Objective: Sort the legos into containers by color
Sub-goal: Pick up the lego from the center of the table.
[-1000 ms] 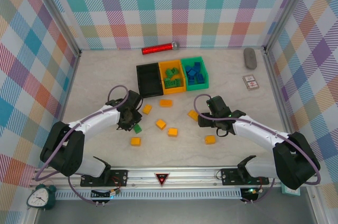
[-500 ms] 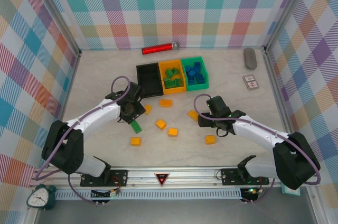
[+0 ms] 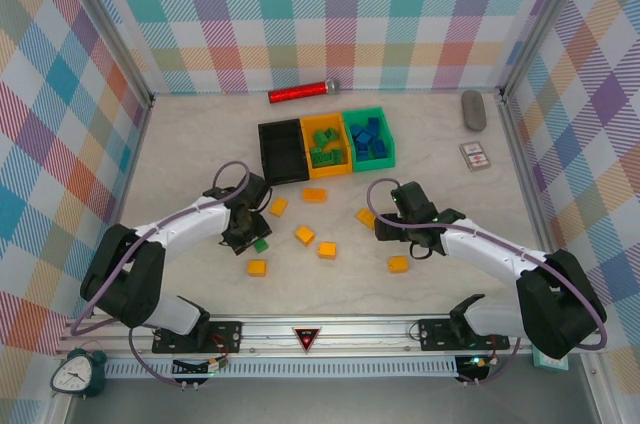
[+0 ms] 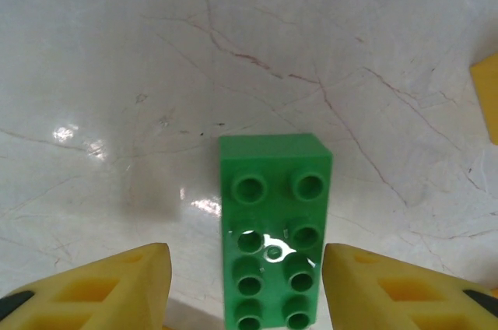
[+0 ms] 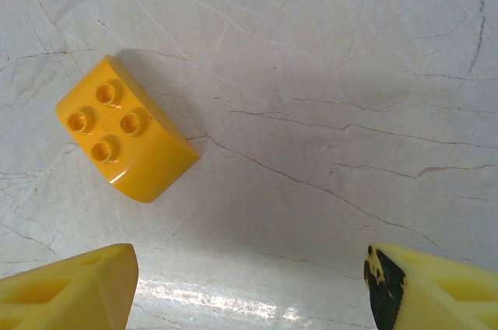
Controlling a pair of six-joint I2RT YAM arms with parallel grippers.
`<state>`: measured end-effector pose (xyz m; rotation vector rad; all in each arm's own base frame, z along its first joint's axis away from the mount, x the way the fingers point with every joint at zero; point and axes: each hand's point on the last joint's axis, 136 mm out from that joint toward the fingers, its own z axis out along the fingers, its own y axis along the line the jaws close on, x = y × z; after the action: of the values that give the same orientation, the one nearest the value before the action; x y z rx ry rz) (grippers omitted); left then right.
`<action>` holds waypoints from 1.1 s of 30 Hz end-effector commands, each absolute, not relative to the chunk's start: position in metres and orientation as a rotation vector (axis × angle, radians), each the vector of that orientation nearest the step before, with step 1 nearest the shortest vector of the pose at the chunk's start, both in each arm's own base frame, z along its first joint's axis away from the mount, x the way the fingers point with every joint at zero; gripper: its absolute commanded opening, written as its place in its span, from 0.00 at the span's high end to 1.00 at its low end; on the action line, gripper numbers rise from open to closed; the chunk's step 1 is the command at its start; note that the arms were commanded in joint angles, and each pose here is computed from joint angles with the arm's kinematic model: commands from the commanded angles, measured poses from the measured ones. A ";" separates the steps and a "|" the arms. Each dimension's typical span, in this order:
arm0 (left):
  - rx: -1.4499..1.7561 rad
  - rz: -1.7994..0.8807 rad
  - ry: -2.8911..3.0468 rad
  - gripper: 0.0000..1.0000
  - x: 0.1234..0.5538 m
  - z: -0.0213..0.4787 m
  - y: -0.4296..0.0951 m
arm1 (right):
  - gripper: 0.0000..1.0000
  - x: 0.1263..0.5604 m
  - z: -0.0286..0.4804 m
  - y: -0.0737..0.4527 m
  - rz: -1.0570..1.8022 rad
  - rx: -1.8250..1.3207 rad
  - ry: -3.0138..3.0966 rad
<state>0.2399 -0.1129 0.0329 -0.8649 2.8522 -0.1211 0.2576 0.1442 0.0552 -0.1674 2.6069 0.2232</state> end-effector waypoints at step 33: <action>-0.474 -0.378 2.696 0.73 0.382 0.132 -0.200 | 0.23 0.258 0.057 0.145 0.241 -0.171 2.584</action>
<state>0.3675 -0.1860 0.1237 -0.5655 2.6924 -0.3606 0.2573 0.1440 0.0538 -0.1672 2.6055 0.2241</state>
